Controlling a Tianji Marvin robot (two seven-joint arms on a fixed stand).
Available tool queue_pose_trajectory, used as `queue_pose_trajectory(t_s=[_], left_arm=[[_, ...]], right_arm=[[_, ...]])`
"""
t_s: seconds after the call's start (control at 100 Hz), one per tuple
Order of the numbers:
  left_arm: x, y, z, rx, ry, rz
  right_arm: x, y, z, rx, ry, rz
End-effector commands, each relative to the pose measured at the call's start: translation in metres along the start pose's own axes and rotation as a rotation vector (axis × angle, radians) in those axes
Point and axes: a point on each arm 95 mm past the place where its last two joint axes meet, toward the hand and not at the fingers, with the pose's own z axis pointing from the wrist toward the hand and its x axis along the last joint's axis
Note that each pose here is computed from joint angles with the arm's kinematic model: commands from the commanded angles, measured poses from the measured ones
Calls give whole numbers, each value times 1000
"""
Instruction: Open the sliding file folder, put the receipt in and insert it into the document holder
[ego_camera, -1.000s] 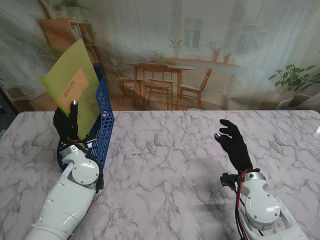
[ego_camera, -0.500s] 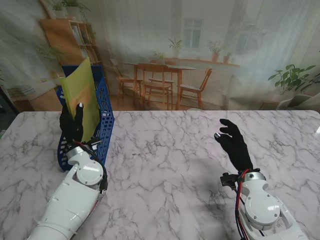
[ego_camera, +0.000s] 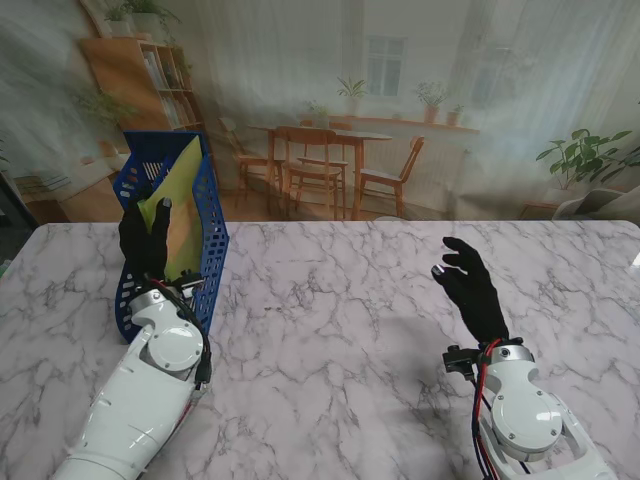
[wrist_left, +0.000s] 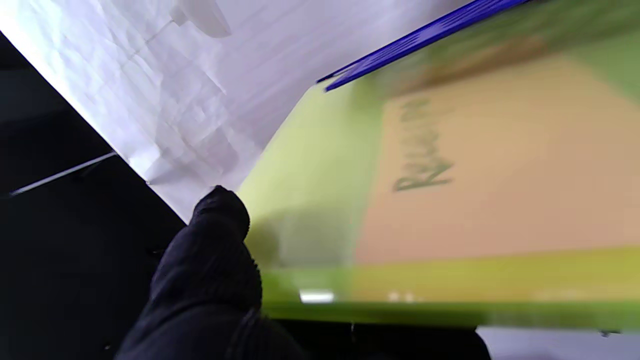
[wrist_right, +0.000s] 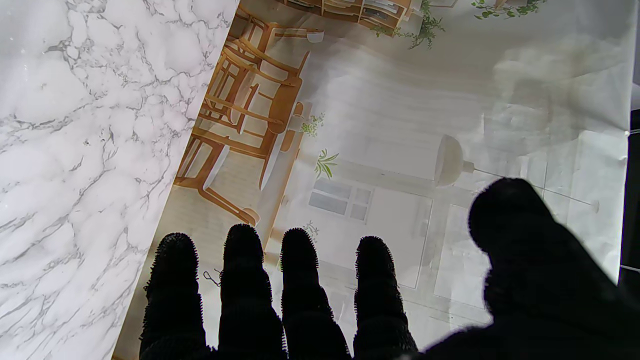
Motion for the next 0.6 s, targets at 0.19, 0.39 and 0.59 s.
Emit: queue_pose_trajectory(t_s=[0.19, 0.39, 0.59], left_arm=[[62, -25, 40, -33, 171, -7], [125, -45, 62, -62, 283, -13], [178, -50, 53, -184, 344, -114]], right_arm=[[0, 1, -1, -1, 7, 9], [2, 2, 0, 6, 14, 10], [11, 1, 4, 30, 50, -25]])
